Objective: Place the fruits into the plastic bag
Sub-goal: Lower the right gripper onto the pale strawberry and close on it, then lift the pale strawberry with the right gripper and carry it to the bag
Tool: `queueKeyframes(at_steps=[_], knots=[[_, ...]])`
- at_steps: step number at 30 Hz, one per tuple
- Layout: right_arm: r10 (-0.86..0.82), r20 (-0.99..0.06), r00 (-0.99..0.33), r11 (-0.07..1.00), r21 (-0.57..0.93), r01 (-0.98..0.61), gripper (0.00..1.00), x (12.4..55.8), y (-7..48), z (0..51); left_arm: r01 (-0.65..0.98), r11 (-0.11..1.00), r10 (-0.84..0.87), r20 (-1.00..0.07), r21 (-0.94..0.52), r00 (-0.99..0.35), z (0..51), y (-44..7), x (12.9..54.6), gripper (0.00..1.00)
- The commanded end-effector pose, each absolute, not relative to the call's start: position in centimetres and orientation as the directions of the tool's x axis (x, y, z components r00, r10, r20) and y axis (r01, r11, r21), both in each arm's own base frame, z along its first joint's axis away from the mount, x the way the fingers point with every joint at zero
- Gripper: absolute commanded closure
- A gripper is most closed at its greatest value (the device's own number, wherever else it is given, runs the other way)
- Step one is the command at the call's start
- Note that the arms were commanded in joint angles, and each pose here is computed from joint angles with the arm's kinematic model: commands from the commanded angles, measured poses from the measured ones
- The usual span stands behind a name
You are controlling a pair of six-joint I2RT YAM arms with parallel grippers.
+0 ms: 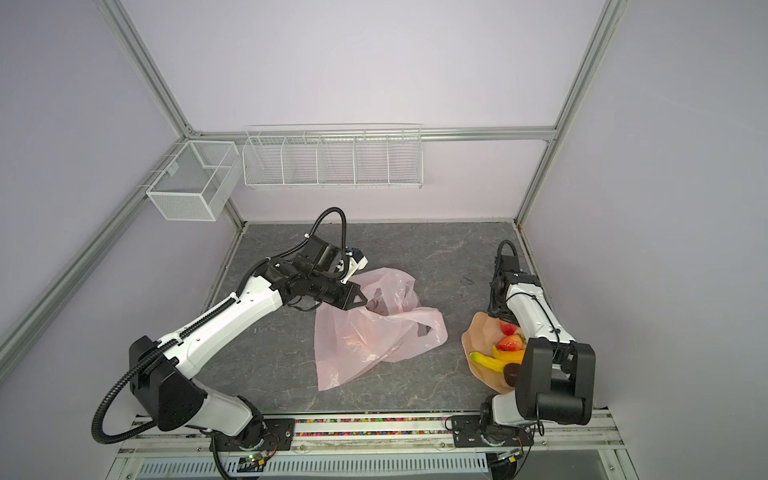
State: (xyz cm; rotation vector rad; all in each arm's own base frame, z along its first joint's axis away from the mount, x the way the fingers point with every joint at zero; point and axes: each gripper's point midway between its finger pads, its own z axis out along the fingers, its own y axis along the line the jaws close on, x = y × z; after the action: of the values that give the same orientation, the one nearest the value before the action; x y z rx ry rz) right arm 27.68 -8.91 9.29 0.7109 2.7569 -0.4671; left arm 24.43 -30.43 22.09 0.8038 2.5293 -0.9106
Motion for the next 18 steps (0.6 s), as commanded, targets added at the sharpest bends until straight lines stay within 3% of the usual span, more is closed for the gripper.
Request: queueKeyframes(at_steps=[1, 12, 18], knots=[[0.426, -0.306, -0.851, 0.821, -0.265, 0.506, 0.42, 27.0, -9.2, 8.5, 0.627, 0.623, 0.401, -0.497, -0.468, -0.770, 22.7, -30.5, 24.2, 1.00], [0.433, -0.314, -0.845, 0.824, -0.240, 0.512, 0.55, 26.8, -8.9, 9.0, 0.625, 0.629, 0.401, -0.496, -0.463, -0.770, 22.6, -30.4, 24.3, 1.00], [0.457, -0.374, -0.807, 0.832, -0.141, 0.536, 0.61, 27.4, -7.9, 11.2, 0.627, 0.629, 0.401, -0.499, -0.459, -0.768, 22.7, -30.3, 24.3, 1.00]])
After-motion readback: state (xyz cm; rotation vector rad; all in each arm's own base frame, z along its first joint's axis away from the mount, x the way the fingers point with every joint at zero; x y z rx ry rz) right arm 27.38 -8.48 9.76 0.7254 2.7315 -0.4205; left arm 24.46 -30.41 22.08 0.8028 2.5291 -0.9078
